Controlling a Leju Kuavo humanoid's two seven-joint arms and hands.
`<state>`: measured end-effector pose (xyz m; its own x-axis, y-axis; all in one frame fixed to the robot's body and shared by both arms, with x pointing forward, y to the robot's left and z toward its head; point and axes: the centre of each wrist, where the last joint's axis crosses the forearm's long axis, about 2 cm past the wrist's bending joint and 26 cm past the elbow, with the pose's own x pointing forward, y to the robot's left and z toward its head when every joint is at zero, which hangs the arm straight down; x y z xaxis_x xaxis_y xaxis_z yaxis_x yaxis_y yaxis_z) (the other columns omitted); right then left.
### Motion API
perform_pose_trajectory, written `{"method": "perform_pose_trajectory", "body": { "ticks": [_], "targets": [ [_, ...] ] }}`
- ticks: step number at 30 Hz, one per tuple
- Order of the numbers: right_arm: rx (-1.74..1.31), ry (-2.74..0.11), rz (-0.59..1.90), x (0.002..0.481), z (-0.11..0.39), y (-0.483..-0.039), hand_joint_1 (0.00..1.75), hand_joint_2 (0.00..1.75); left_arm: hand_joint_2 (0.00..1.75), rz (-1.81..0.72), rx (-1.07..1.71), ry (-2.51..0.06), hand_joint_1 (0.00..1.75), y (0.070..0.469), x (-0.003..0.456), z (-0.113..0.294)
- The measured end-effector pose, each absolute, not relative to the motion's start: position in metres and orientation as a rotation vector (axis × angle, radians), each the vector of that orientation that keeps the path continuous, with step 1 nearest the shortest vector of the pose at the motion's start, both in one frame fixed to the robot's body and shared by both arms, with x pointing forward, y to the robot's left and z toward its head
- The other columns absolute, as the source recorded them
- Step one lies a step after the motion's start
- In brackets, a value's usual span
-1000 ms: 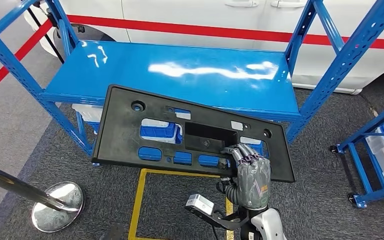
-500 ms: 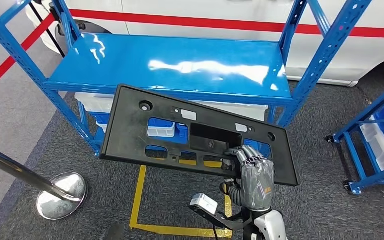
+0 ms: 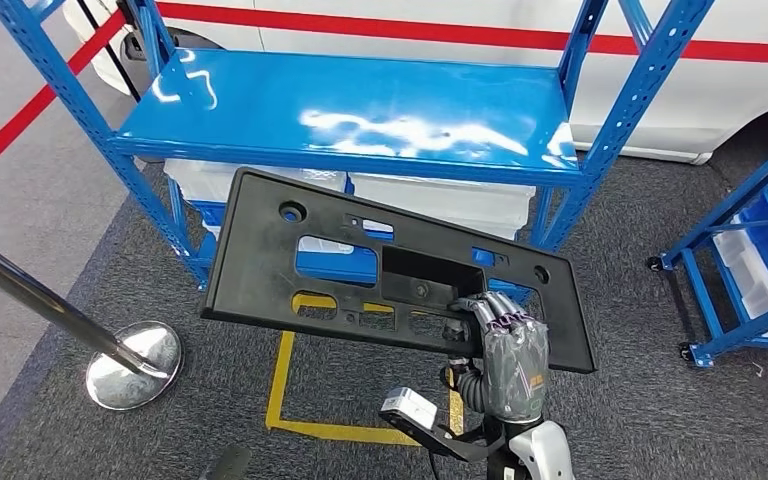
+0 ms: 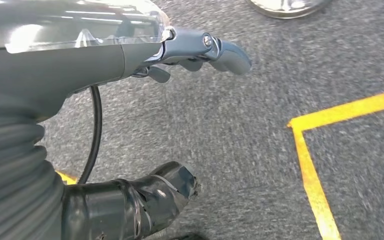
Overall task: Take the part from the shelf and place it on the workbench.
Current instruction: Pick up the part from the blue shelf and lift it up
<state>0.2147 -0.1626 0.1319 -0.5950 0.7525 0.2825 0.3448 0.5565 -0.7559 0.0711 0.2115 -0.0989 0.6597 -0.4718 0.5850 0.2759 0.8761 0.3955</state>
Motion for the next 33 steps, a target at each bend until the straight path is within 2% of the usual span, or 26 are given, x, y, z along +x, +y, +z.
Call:
{"method": "perform_pose_trajectory", "body": {
  "ticks": [33],
  "targets": [
    [-0.873,-2.126,0.803,0.201,0.122,-0.177,1.75,1.75,1.75,-0.420,0.284,-0.731,0.00,0.212,0.066,-0.100]
  ]
}}
